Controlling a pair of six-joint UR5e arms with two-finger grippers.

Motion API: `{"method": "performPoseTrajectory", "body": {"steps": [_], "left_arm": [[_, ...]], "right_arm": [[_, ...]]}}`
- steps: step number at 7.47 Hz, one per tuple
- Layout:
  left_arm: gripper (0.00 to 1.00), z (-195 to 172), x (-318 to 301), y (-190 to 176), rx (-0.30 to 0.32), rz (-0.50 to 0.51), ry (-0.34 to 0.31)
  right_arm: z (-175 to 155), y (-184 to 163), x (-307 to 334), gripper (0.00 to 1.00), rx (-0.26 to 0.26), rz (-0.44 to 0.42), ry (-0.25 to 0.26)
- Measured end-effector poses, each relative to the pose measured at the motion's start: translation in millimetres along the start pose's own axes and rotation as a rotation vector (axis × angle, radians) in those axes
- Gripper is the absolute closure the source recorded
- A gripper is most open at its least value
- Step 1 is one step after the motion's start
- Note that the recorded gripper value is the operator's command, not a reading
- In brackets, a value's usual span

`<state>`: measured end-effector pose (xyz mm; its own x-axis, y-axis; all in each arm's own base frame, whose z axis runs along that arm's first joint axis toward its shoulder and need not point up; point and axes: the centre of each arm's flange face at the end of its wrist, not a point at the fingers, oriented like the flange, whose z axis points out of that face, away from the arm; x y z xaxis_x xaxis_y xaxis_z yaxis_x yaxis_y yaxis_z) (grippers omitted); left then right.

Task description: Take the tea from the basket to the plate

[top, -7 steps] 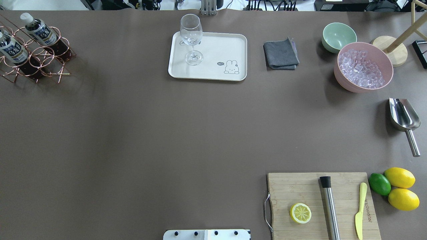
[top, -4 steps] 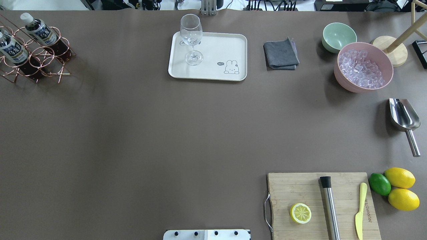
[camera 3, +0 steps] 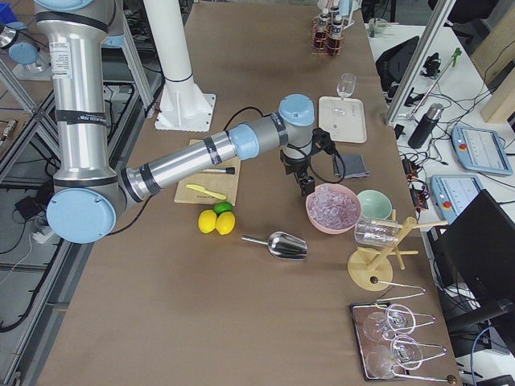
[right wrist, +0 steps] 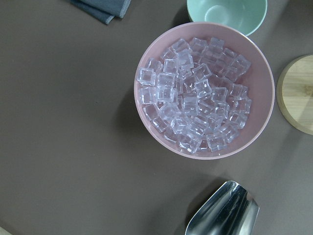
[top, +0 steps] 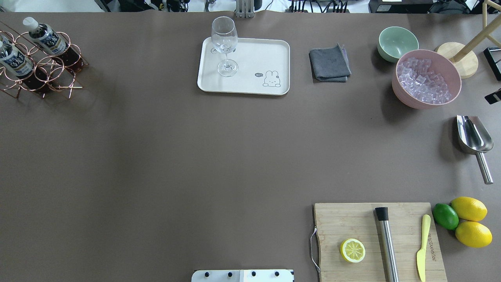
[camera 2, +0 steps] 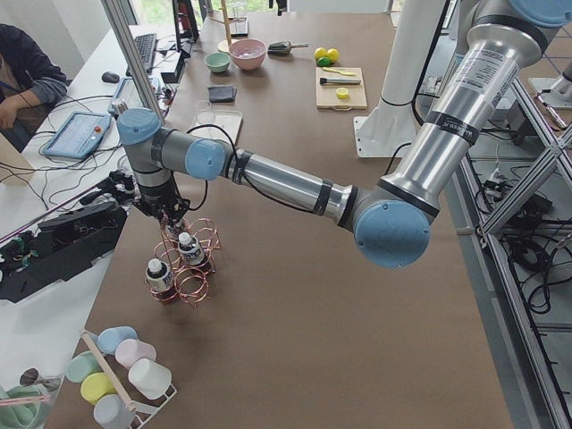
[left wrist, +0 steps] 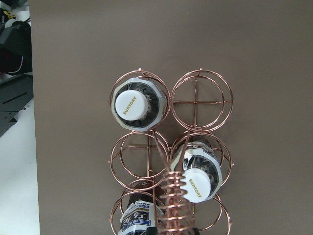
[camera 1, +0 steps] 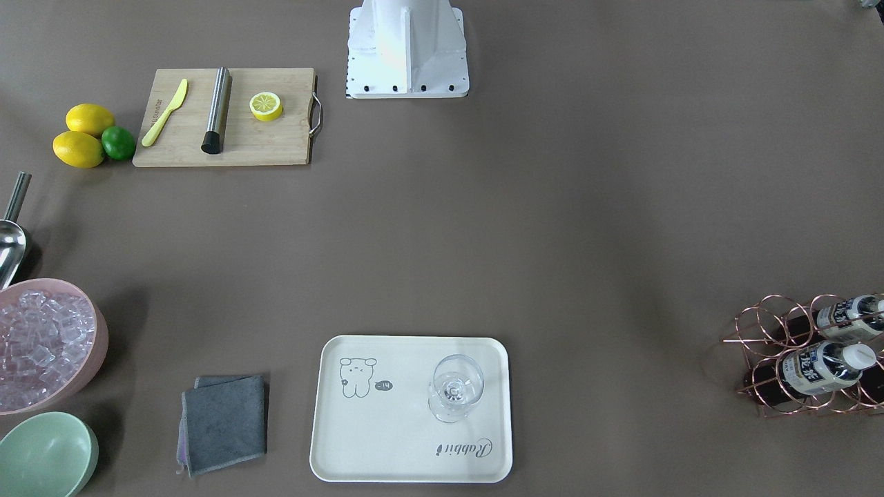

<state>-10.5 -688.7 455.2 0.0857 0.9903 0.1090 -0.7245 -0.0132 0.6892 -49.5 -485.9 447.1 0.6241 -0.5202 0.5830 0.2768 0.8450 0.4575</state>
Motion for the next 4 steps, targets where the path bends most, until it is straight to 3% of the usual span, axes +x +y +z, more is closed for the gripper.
{"method": "performPoseTrajectory", "body": {"steps": [4], "left_arm": [[1.0, -44.0, -7.2, -34.1, -0.002, -0.006, -0.013]], "right_arm": [[-4.8, -28.5, -22.4, 0.01, 0.034, -0.069, -0.01]]}}
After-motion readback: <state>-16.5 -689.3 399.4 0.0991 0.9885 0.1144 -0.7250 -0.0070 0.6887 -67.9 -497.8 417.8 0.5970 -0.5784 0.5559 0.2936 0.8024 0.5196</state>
